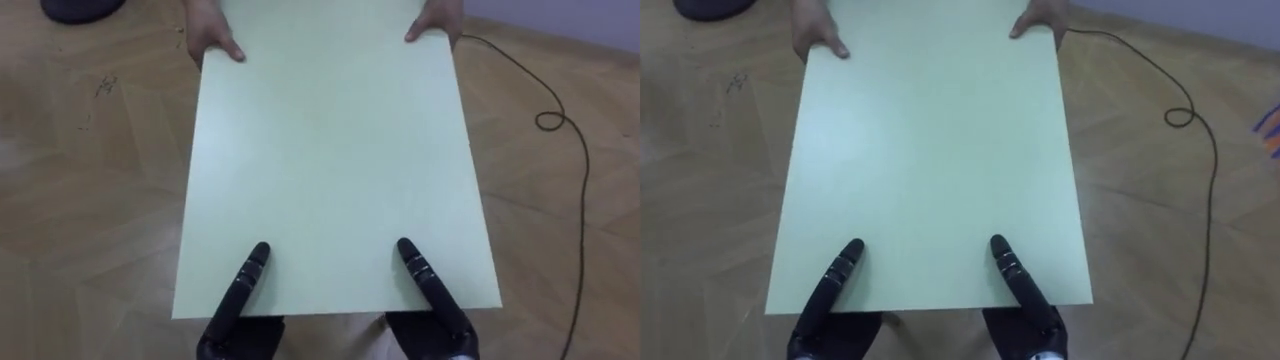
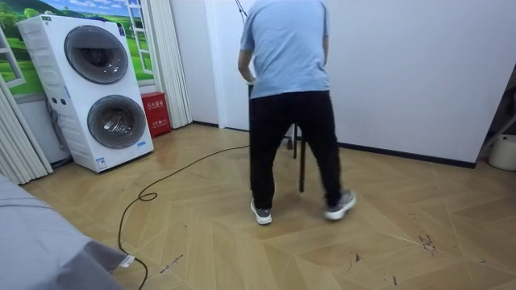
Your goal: Move table with human
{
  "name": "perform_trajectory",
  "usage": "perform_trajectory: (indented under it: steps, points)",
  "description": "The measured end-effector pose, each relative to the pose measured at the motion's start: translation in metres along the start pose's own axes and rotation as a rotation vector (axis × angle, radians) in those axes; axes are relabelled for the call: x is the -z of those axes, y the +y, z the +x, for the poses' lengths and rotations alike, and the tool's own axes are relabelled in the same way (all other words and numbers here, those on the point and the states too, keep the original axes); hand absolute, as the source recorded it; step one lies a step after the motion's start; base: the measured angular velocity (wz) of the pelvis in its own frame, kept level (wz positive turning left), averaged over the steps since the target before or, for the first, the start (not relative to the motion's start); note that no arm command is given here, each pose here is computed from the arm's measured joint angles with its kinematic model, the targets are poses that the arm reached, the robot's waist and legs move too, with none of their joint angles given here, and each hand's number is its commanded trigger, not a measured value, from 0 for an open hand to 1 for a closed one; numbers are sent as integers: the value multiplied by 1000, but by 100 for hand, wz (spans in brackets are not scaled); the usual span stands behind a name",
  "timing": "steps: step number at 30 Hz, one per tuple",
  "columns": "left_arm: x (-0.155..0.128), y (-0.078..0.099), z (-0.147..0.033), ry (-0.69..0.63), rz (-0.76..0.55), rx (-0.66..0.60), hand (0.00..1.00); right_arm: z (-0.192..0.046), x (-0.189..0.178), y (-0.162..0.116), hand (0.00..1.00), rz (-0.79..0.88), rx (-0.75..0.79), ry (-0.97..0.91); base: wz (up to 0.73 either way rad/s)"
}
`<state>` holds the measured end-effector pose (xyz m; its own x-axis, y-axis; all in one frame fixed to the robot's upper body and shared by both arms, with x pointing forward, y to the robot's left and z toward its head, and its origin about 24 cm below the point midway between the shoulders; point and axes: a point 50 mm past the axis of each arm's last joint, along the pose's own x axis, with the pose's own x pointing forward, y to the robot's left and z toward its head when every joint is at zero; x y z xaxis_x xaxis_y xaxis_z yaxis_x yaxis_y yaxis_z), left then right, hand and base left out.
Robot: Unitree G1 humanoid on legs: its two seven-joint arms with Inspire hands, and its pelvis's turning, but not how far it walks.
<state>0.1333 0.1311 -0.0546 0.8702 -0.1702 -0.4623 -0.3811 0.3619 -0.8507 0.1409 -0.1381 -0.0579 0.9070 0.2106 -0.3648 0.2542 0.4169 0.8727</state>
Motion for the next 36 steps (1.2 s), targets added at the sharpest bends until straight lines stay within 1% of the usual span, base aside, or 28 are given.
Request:
perform_trajectory:
  steps: [6,11,15,20,26,31,36]
  points:
    - [2,2,-2,3,-21,-20,100,1,0,1,100,-5,3,9,60]
    - [0,3,-3,-40,-66,-27,100,13,-2,12,100,-47,-25,44,42]
    - [-1,4,-3,-59,-82,-30,100,17,-1,16,100,-59,-30,53,33]
    - [-2,4,-4,-61,-74,-40,100,15,3,14,100,-44,-15,55,59]
    - [-2,8,-5,-50,-49,-74,100,9,9,8,100,-25,23,58,88]
    - [-3,8,-6,-57,-44,-79,100,9,9,9,100,-29,21,59,75]
    - [-10,6,-5,-93,-33,-70,100,15,12,16,100,-23,3,67,51]
